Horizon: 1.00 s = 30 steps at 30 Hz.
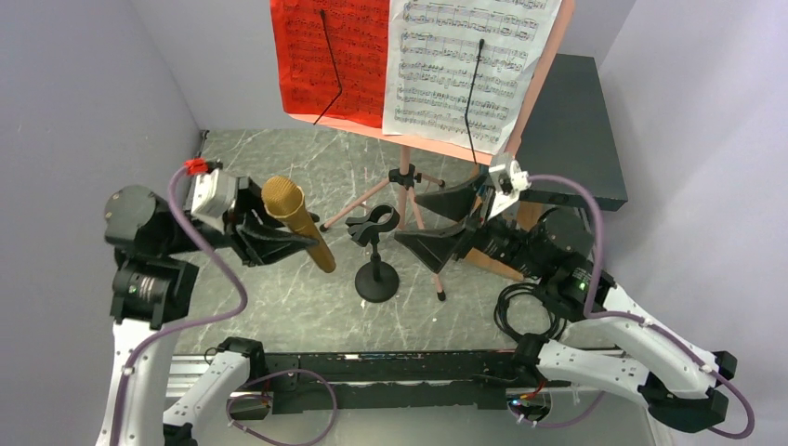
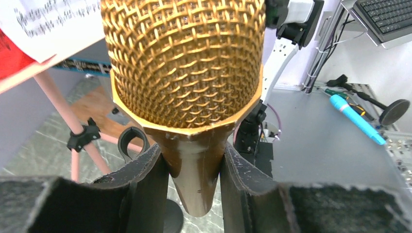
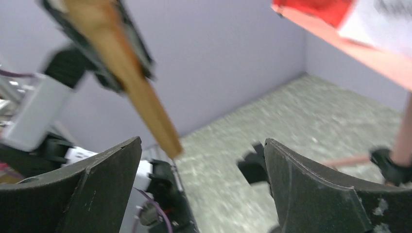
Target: Set up the instrument practice props
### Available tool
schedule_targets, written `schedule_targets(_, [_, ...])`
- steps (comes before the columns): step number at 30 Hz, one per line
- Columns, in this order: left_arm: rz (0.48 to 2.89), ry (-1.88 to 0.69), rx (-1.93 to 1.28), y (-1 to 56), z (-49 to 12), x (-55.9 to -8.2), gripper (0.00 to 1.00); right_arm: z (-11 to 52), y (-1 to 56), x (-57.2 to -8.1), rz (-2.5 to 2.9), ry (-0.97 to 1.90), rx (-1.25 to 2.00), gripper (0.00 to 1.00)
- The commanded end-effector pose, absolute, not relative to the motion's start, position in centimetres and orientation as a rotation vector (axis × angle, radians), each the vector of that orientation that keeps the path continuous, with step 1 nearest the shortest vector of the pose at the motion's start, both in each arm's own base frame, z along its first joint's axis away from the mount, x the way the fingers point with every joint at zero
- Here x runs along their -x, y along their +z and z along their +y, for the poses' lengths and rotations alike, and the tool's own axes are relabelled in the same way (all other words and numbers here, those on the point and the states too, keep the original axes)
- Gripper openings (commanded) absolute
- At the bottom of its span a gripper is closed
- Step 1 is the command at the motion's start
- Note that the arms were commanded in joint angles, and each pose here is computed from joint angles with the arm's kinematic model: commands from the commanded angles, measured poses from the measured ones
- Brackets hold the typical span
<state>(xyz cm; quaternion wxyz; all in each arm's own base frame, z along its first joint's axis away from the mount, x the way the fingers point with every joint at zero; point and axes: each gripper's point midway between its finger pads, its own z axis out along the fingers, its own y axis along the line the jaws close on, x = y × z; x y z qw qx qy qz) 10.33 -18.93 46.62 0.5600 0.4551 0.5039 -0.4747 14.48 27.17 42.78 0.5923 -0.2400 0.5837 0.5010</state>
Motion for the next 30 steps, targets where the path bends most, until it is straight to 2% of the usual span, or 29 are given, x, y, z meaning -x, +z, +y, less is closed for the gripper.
schedule_targets(1, [1.171,-1.178,-1.100,46.4,-19.4,-11.1,0.00,29.7,48.3,-11.9,1.243,1.385,0.654,1.00])
schedule_targets(10, [1.289,-1.250,-1.054,44.5,-19.7,-12.9,0.00,35.6,51.6,-13.8,1.202,1.487,0.689,0.99])
schedule_targets(16, [1.332,-1.308,-1.054,43.6,-19.9,-13.2,0.00,38.2,52.3,-13.0,1.182,1.510,0.719,0.93])
schedule_targets(19, [1.336,-1.326,-1.060,43.3,-20.0,-13.0,0.00,38.8,52.3,-13.1,1.171,1.508,0.703,0.86])
schedule_targets(22, [1.347,-1.342,-1.058,43.1,-20.0,-13.0,0.00,39.1,52.7,-13.4,1.154,1.504,0.681,0.75])
schedule_targets(24, [1.350,-1.352,-1.063,43.1,-20.1,-12.9,0.00,39.4,53.0,-13.6,1.144,1.504,0.673,0.72])
schedule_targets(27, [1.347,-1.354,-1.069,43.1,-20.1,-12.6,0.00,40.2,52.9,-14.0,1.149,1.491,0.676,0.59])
schedule_targets(30, [1.340,-1.368,-1.089,43.1,-20.1,-12.2,0.00,41.1,52.5,-14.7,1.159,1.464,0.669,0.57])
